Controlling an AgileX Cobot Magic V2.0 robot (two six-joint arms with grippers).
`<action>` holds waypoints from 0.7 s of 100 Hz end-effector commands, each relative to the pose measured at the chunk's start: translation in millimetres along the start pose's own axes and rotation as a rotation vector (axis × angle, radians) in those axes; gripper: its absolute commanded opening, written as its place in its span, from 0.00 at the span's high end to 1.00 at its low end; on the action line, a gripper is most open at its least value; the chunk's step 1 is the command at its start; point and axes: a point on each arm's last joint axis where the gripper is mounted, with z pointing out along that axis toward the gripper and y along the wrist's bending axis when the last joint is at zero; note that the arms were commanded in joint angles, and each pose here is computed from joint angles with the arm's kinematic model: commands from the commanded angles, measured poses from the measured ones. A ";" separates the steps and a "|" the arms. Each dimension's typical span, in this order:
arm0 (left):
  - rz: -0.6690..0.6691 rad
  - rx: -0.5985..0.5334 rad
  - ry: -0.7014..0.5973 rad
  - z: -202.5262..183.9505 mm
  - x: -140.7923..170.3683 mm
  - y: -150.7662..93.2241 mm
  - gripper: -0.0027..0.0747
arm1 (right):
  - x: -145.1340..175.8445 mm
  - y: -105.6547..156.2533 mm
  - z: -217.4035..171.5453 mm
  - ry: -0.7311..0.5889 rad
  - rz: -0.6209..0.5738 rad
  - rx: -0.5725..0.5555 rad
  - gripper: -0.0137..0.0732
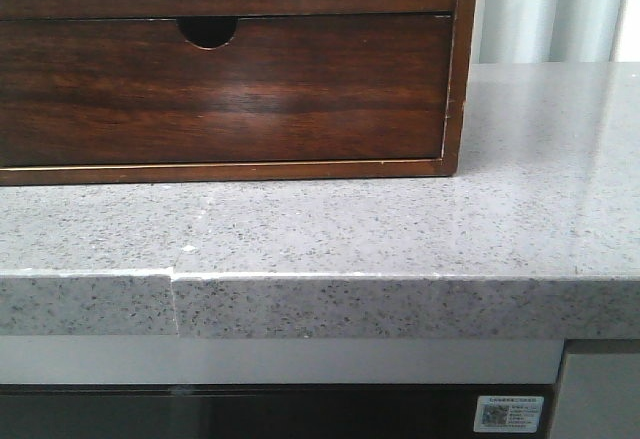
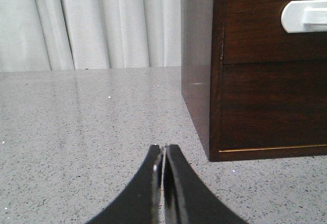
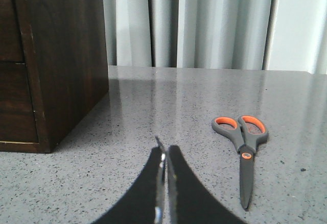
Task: Put scissors in drawer with both arms
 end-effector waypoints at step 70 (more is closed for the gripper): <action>-0.171 0.028 -0.211 -16.3 -89.5 1.4 0.99 | -89.2 -4.5 -8.5 -0.026 0.064 0.005 0.92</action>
